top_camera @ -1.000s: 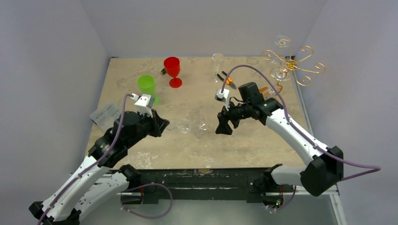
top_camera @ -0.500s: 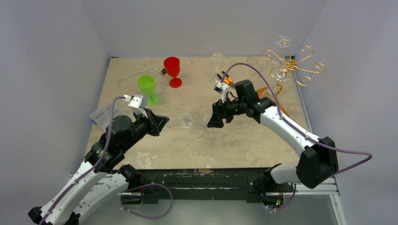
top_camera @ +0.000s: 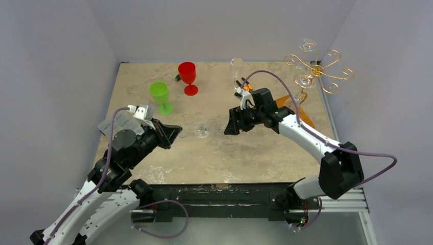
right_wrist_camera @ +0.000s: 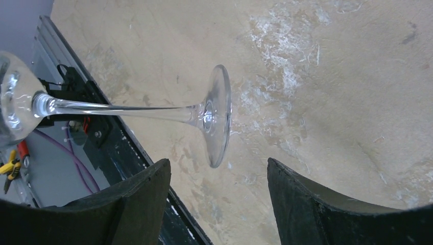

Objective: Place the wine glass upside down on the wine glass rack
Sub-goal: Turn the wine glass upside down at the wine rack.

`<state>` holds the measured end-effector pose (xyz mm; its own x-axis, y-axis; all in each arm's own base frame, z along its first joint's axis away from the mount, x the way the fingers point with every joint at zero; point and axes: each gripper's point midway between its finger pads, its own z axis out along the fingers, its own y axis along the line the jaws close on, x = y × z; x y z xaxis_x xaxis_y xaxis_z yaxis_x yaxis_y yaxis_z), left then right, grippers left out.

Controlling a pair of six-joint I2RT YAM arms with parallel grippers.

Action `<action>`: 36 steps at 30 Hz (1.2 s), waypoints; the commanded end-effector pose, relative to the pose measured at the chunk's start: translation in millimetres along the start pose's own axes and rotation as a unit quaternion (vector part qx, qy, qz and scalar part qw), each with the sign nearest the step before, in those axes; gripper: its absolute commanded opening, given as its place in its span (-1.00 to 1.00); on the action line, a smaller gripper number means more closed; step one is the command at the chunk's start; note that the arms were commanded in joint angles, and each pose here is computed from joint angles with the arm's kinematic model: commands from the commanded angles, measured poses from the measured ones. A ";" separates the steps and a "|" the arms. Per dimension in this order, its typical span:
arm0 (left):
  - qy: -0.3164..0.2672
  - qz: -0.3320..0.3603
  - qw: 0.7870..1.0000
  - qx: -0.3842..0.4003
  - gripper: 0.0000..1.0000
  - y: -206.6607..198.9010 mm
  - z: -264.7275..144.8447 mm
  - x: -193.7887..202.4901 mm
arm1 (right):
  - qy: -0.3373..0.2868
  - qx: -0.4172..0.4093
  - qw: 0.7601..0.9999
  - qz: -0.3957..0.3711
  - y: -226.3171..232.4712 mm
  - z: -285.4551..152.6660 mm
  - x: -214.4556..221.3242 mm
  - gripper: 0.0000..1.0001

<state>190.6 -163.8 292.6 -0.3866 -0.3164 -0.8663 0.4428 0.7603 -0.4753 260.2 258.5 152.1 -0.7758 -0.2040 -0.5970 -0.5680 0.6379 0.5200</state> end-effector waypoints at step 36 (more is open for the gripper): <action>-0.068 -0.040 0.990 0.113 0.16 -41.1 -57.7 -30.2 | -0.061 -0.043 0.992 -0.100 42.1 -56.5 -62.0 -1.00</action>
<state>151.3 -159.1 325.4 -0.3593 -0.4216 -0.8326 0.5476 0.6272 -0.5539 265.2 263.9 206.4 -0.7198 -0.2084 -0.6621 -0.6542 0.5225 0.5468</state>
